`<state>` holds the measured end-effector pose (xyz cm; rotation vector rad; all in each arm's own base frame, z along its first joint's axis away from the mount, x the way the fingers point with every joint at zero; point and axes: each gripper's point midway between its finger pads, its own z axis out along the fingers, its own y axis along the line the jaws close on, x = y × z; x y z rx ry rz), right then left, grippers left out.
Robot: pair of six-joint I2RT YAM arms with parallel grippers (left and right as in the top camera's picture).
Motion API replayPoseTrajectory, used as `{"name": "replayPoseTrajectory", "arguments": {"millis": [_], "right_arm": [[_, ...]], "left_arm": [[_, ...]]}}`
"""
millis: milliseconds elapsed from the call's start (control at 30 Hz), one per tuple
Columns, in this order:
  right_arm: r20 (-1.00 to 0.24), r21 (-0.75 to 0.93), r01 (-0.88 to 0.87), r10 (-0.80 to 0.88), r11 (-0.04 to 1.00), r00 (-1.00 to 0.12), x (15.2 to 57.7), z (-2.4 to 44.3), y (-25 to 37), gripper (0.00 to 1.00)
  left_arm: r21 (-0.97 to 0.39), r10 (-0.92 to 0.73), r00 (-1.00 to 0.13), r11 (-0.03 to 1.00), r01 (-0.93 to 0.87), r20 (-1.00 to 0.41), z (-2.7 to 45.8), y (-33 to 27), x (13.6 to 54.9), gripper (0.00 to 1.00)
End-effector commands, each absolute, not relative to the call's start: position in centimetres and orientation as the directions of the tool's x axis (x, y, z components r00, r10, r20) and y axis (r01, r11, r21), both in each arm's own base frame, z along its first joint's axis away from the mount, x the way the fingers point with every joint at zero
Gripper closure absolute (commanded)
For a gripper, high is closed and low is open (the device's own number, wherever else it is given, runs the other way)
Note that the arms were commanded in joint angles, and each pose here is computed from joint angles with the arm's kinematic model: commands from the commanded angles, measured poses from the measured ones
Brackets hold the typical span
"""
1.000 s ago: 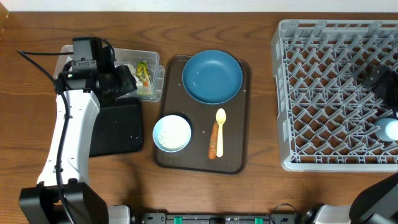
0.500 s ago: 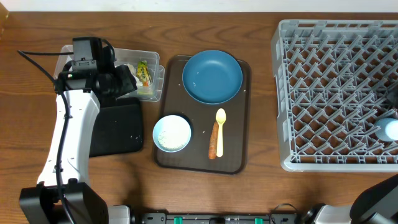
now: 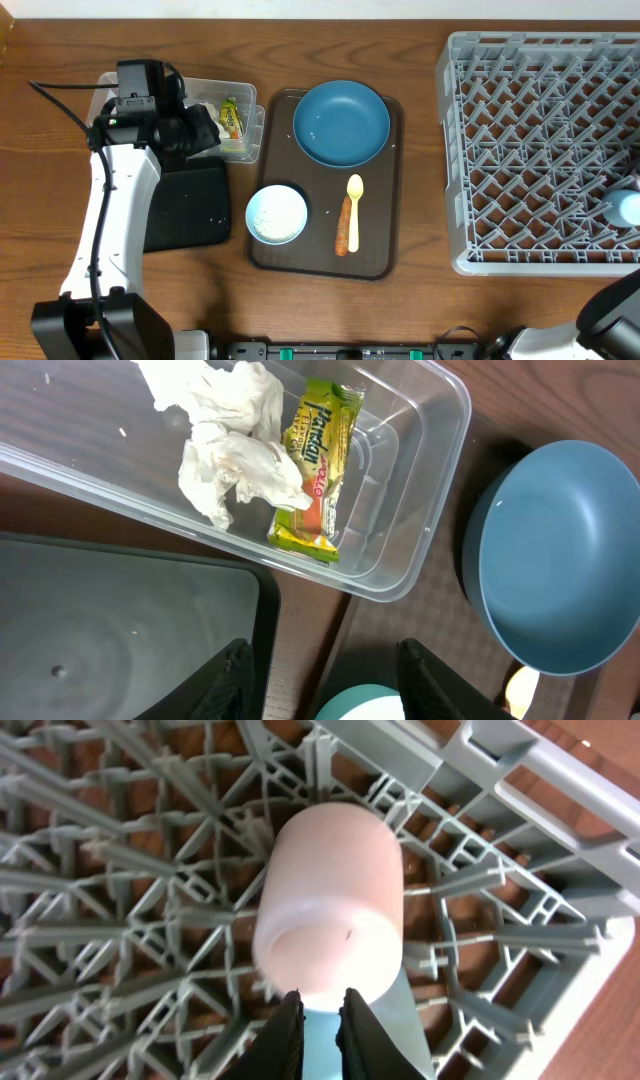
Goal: Sort waste into correct bins and load items into the dishwasher rack
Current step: 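Release the pink cup in the rack and raise the right gripper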
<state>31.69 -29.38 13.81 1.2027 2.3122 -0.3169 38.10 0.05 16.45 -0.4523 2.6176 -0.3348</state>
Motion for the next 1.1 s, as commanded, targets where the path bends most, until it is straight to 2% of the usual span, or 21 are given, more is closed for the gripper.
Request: {"name": "replayPoseTrajectory", "arguments": {"millis": [0, 167, 467, 567, 867, 1033, 1067], "right_arm": [[-0.551, 0.019, 0.825, 0.694, 0.565, -0.463, 31.7, 13.4, -30.4, 0.88], [-0.597, 0.036, 0.833, 0.68, 0.551, -0.425, 32.6, 13.3, -32.2, 0.87], [-0.518, 0.016, 0.835, 0.719, 0.551, -0.464, 31.9, 10.4, -31.6, 0.91], [-0.528, 0.019, 0.835, 0.714, 0.55, -0.459, 32.0, 10.7, -31.8, 0.89], [-0.614, 0.031, 0.831, 0.666, 0.556, -0.423, 33.1, 12.2, -33.7, 0.72], [-0.607, 0.03, 0.837, 0.675, 0.547, -0.419, 32.6, 12.1, -33.9, 0.72], [-0.604, 0.034, 0.834, 0.676, 0.55, -0.422, 32.6, 12.1, -33.8, 0.69]], "left_arm": [[-0.292, -0.36, -0.839, 0.922, -0.254, -0.408, 16.6, 0.4, 38.1, 0.52], [-0.292, -0.36, -0.839, 0.922, -0.254, -0.408, 16.6, 0.4, 38.1, 0.51], [-0.292, -0.36, -0.839, 0.922, -0.254, -0.408, 16.6, 0.4, 38.1, 0.51], [-0.292, -0.36, -0.839, 0.922, -0.254, -0.408, 16.6, 0.4, 38.1, 0.51], [-0.291, -0.36, -0.841, 0.922, -0.256, -0.403, 16.6, 0.4, 38.0, 0.51], [-0.29, -0.361, -0.844, 0.922, -0.257, -0.398, 16.5, 0.4, 37.9, 0.51], [-0.29, -0.361, -0.843, 0.922, -0.257, -0.399, 16.5, 0.4, 37.9, 0.51]]}}
